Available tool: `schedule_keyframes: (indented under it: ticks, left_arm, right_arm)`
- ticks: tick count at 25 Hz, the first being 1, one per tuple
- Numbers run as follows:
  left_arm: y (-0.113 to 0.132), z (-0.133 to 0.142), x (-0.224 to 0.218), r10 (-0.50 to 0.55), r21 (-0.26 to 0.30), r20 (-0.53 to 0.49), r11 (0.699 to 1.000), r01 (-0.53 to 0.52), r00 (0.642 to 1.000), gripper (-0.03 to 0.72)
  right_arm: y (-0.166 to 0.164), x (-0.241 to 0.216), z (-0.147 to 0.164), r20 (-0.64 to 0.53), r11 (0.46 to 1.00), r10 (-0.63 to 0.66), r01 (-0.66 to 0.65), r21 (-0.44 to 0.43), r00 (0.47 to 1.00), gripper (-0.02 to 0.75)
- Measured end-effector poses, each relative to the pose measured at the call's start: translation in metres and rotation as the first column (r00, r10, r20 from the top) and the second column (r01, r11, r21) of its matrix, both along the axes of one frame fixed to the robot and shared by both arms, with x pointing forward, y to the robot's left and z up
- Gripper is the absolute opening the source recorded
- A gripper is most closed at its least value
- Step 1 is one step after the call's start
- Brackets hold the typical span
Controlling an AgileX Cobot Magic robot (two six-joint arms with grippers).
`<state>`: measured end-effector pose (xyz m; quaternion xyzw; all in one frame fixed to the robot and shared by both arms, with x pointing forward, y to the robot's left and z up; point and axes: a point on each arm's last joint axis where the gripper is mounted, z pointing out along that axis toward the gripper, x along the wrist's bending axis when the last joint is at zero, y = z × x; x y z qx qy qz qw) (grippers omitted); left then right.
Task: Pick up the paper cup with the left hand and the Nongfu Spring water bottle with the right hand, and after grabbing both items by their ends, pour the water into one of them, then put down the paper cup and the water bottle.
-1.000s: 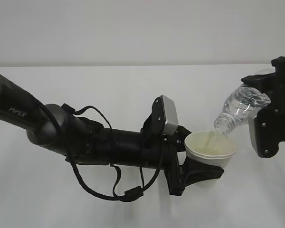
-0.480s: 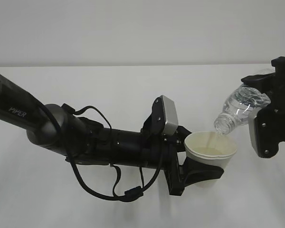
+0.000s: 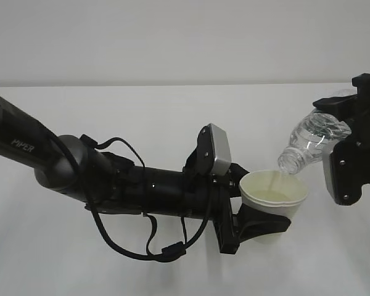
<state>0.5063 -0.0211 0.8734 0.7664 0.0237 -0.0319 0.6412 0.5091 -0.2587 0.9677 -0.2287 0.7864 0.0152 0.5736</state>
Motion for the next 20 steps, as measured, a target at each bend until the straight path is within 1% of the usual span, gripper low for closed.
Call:
schedule_keyframes:
  ticks: [20]
  left_arm:
    - [0.0,0.0003,-0.0001,-0.002,-0.003,0.0,1.0,0.002,1.0,0.472]
  right_arm:
    - [0.0004,-0.0002,-0.0001,0.006,1.0,0.014,-0.014,-0.023,1.0,0.393]
